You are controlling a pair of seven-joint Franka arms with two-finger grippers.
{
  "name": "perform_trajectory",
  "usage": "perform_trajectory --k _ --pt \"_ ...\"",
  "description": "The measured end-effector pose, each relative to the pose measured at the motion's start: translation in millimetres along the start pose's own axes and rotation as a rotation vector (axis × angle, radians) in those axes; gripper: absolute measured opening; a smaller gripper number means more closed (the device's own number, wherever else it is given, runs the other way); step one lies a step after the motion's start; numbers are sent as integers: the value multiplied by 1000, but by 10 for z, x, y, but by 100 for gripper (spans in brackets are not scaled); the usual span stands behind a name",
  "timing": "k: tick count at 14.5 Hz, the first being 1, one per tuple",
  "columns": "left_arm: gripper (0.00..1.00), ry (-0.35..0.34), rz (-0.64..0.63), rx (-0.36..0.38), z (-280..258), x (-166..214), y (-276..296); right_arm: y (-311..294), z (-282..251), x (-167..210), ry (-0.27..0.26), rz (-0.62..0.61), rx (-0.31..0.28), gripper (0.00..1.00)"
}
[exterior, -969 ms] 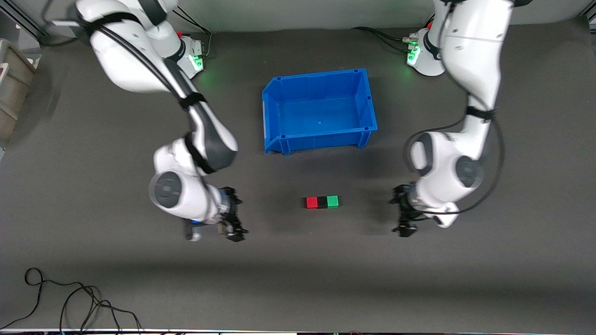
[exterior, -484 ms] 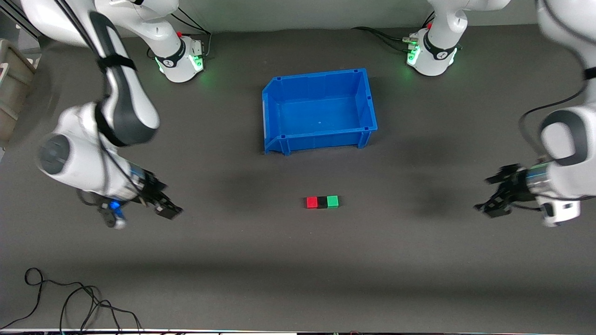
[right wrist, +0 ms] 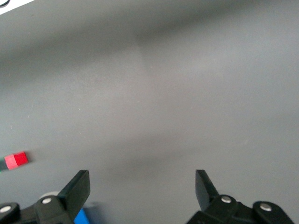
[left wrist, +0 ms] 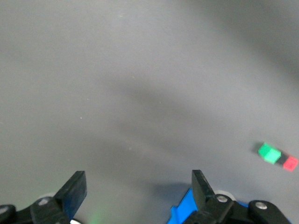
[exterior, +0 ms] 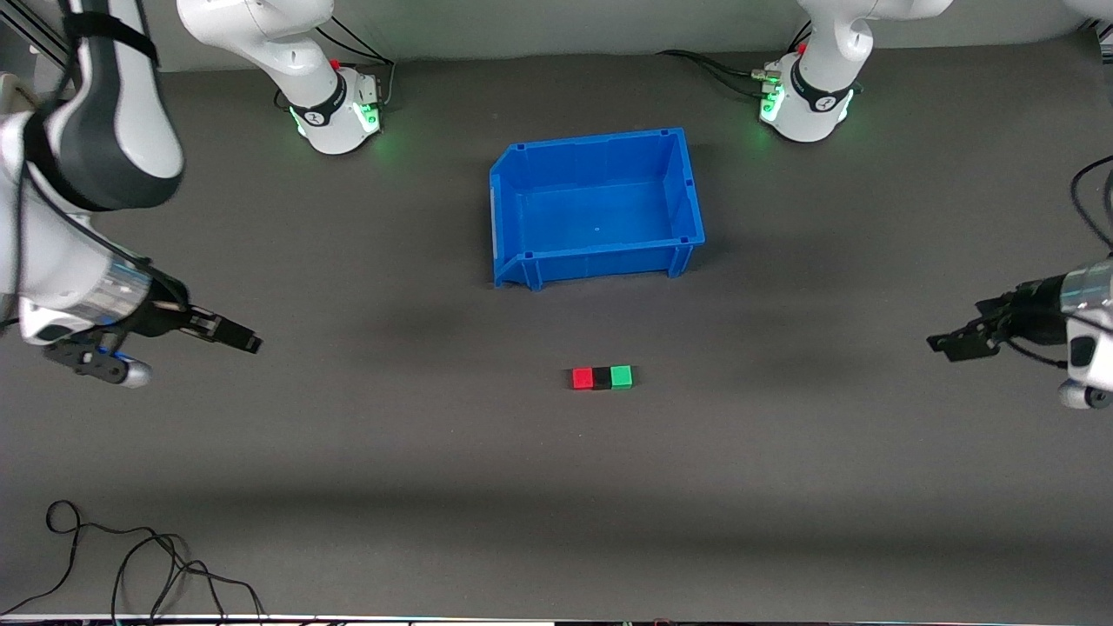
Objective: Attach green and red cubes to black cube
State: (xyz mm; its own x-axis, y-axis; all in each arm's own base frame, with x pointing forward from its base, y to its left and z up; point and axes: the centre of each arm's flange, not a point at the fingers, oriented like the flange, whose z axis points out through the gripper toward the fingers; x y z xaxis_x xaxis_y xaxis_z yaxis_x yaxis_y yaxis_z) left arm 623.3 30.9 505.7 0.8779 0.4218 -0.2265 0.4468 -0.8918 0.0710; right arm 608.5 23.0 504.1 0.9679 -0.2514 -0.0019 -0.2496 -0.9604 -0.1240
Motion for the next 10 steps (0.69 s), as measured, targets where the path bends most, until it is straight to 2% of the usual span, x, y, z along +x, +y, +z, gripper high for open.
perform_trajectory --k 4,8,10 --pt "100 65 273 35 -410 -316 66 146 -235 17 -32 -51 -37 100" --pt "100 121 354 55 -625 -496 156 95 -200 16 -44 -79 -47 100" --pt "100 155 404 90 -706 -619 285 94 -227 -21 -73 -130 -52 100"
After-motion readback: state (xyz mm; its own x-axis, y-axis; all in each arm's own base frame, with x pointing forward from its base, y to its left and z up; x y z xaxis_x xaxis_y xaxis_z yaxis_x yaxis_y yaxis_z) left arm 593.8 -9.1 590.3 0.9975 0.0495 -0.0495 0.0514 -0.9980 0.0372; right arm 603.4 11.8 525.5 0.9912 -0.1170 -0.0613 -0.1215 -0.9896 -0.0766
